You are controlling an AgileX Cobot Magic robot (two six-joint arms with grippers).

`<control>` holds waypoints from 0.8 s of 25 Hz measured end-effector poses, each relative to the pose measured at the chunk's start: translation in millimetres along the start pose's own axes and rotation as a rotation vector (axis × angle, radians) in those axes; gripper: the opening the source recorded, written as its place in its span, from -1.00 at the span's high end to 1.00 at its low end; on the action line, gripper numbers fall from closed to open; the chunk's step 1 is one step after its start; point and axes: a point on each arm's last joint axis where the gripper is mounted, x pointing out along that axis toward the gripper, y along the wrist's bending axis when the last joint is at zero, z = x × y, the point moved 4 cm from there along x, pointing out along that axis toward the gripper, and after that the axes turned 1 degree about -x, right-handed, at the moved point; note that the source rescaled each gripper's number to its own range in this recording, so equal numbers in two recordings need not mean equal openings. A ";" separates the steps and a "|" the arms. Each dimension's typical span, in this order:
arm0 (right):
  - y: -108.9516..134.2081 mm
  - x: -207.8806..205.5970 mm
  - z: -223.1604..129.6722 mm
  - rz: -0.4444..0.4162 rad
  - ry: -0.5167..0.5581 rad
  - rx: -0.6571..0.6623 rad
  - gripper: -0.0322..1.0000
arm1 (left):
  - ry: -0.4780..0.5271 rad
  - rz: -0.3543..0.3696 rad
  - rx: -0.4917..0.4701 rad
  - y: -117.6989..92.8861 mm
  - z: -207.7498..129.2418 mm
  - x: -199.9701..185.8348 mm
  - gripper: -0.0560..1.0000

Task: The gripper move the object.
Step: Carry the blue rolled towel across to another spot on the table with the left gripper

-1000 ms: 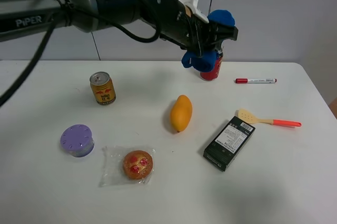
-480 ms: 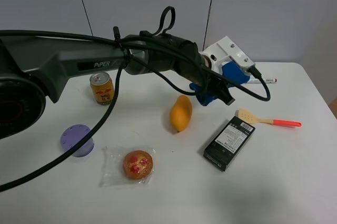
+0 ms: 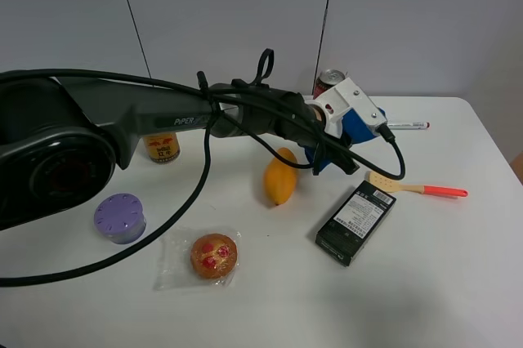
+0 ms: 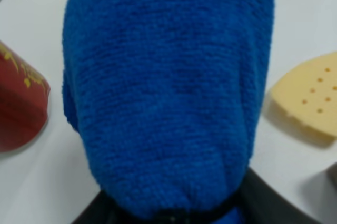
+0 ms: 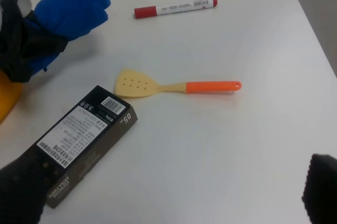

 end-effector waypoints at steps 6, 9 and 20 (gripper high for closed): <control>0.0 0.0 0.0 0.000 0.000 0.000 -1.00 | -0.072 0.054 -0.005 7.8 3.3 5.2 0.88; 0.0 0.0 0.0 0.000 0.000 0.000 -1.00 | -0.114 0.079 -0.037 11.1 7.8 5.1 0.88; 0.0 0.0 0.0 0.000 0.000 0.000 -1.00 | -0.117 0.074 -0.217 11.2 4.6 7.8 -0.83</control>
